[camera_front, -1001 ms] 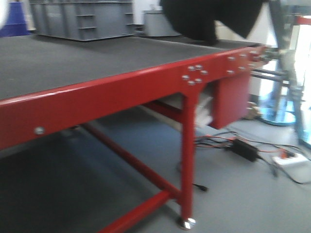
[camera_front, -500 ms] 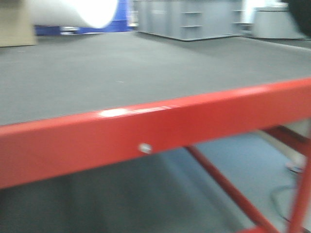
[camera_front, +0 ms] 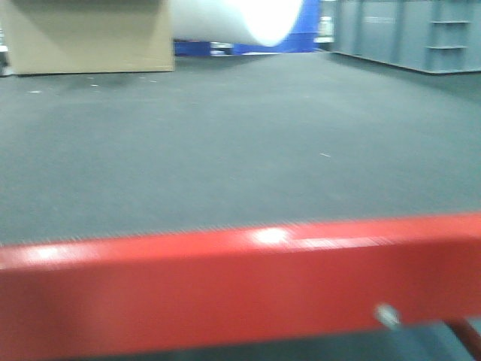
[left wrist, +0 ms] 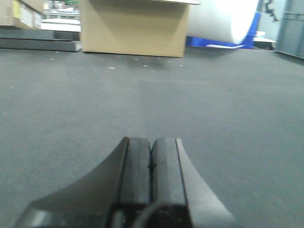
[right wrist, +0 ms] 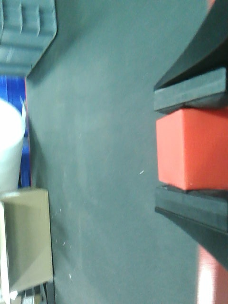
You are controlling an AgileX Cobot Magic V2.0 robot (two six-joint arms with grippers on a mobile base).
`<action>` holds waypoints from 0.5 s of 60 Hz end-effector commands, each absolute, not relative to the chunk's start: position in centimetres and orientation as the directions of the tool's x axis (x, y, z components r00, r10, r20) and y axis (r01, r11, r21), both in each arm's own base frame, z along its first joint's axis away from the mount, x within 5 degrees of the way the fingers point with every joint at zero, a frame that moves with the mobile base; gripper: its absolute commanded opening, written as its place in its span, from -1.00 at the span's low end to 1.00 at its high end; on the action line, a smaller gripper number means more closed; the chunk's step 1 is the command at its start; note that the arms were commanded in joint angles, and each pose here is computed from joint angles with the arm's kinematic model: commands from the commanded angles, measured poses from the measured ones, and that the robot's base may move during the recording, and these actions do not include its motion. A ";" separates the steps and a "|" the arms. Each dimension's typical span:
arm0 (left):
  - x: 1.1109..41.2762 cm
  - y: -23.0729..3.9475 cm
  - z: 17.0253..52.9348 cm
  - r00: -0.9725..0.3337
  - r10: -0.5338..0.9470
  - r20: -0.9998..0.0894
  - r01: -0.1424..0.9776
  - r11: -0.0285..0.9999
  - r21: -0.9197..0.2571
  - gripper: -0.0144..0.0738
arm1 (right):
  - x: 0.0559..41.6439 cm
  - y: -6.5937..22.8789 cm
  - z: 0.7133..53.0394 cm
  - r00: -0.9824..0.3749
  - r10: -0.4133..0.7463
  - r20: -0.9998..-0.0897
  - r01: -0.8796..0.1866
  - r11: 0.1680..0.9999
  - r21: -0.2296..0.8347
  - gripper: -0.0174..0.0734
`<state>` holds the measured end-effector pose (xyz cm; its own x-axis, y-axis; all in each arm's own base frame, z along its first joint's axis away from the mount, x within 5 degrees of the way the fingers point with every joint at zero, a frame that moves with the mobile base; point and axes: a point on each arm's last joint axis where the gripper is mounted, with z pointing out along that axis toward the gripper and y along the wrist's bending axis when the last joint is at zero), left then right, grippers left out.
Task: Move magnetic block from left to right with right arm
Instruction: 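Drive the base up to the other carpeted platform, cube held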
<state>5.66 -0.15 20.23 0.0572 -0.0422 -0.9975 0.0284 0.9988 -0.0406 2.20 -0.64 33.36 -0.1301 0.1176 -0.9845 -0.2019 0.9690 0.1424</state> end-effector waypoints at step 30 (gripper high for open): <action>5.5 -0.2 20.8 0.150 -0.052 -0.987 0.040 0.998 -0.047 -0.94 | 2.3 -0.5 34.9 -0.030 0.117 -0.993 -0.223 0.967 0.120 -0.26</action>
<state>5.66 -0.15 20.23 0.0572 -0.0422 -0.9975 0.0284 0.9988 -0.0406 2.20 -0.64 33.36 -0.1301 0.1176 -0.9845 -0.2019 0.9690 0.1424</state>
